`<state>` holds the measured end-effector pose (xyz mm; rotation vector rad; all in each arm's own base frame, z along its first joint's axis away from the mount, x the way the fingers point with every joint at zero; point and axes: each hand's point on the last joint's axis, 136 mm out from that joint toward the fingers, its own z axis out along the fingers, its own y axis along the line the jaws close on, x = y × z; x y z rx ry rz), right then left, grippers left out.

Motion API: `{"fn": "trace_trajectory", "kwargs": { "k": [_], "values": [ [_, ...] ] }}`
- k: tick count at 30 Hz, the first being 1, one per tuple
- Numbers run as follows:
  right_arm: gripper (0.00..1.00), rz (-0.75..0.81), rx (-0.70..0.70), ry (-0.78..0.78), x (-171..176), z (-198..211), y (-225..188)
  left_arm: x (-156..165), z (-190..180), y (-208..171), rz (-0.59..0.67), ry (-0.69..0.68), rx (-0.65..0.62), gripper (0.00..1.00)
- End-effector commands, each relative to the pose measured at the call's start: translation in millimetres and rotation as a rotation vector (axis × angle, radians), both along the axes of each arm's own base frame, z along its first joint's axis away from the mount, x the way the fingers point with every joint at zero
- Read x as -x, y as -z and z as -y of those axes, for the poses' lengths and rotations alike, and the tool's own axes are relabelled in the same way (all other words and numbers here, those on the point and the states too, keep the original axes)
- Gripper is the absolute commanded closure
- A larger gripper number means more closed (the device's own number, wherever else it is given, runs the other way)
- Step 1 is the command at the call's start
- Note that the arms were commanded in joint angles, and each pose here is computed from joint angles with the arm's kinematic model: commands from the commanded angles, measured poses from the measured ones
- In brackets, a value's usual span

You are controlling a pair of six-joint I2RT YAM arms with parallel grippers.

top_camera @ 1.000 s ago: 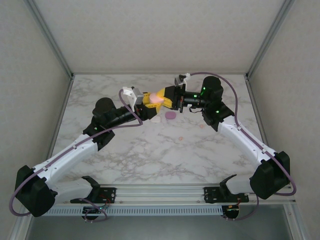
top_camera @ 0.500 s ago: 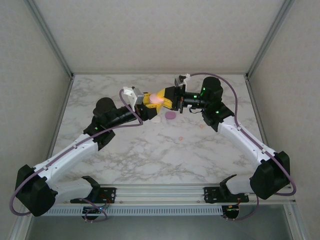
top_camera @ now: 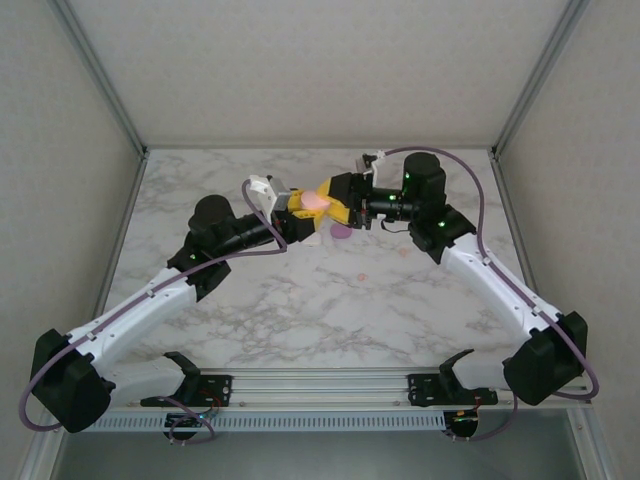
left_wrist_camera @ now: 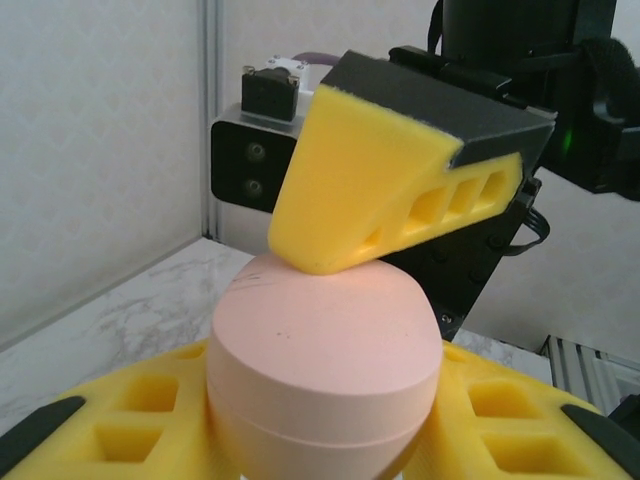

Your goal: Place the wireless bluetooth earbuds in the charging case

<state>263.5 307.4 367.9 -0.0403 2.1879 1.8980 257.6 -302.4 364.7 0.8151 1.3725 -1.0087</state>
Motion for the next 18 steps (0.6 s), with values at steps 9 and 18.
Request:
{"fn": "trace_trajectory", "kwargs": {
  "k": [9, 18],
  "values": [
    [0.36, 0.441, 0.295, -0.004, 23, 36, -6, 7, 1, -10, 0.015, 0.026, 0.056, 0.77],
    [0.38, 0.444, 0.326, -0.061, 27, 34, -3, 7, 5, -11, 0.003, 0.05, 0.072, 0.77]
  ]
}}
